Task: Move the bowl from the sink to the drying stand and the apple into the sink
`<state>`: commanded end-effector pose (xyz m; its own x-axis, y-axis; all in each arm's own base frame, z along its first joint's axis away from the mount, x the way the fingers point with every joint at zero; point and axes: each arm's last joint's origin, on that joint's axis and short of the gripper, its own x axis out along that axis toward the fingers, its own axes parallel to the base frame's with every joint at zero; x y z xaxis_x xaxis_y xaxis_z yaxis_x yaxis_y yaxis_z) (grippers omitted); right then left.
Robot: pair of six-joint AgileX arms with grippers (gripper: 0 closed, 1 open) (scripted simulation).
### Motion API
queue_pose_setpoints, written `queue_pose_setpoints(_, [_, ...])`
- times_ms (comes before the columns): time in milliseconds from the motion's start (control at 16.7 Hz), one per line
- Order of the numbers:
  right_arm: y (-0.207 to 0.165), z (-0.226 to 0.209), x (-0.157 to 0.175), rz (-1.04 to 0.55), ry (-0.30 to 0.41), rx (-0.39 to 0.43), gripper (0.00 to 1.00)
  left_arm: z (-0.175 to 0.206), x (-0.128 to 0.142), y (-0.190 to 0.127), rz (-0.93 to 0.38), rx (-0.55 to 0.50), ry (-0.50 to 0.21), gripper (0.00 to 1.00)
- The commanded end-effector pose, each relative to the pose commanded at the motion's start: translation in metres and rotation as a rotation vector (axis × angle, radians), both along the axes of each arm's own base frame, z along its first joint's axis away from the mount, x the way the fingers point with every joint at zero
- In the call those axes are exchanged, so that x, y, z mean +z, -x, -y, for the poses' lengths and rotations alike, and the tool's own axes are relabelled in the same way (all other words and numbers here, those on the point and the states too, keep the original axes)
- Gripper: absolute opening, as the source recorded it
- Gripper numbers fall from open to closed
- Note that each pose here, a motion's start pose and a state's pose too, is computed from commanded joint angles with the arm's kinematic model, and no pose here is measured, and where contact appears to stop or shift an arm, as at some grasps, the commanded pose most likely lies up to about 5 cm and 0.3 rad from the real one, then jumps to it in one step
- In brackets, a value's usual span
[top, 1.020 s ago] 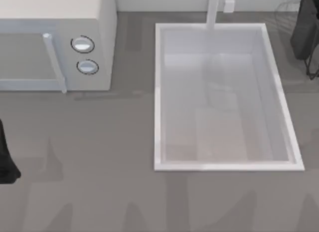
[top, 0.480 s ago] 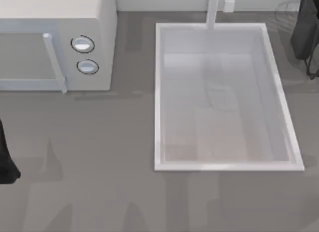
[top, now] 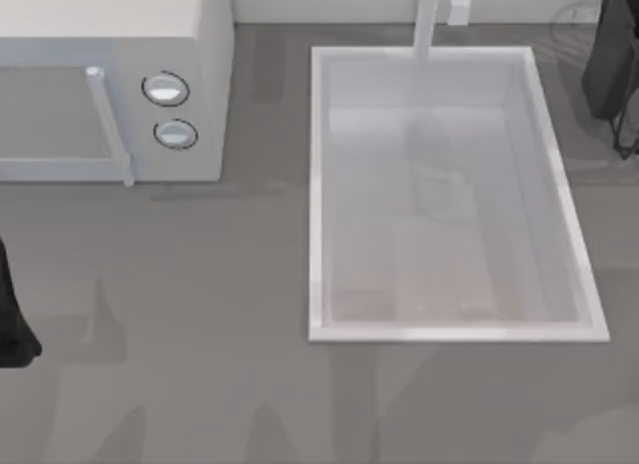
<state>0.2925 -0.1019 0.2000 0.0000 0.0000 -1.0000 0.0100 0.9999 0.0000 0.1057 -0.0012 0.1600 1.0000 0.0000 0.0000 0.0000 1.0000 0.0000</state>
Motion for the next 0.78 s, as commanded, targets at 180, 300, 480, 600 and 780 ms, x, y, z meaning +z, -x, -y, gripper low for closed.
queue_pose_setpoints(180, [0.000,0.000,0.000,0.000,0.000,0.000,1.00,0.000,0.000,0.000,0.000,0.000,0.000,1.00])
queue_pose_setpoints(300, [0.000,-0.002,-0.001,0.002,0.002,0.005,1.00,0.000,0.000,0.000,0.000,0.000,0.000,1.00])
queue_pose_setpoints(480, [-0.003,-0.001,-0.018,0.006,0.005,0.006,1.00,0.000,0.000,0.000,0.000,0.000,0.000,1.00])
queue_pose_setpoints(600, [-0.005,0.001,-0.040,0.008,0.006,0.001,1.00,0.000,0.000,0.000,0.000,0.000,0.000,1.00])
queue_pose_setpoints(780, [-0.004,0.002,-0.076,0.011,0.005,-0.001,1.00,0.000,0.000,0.000,0.000,0.000,0.000,1.00])
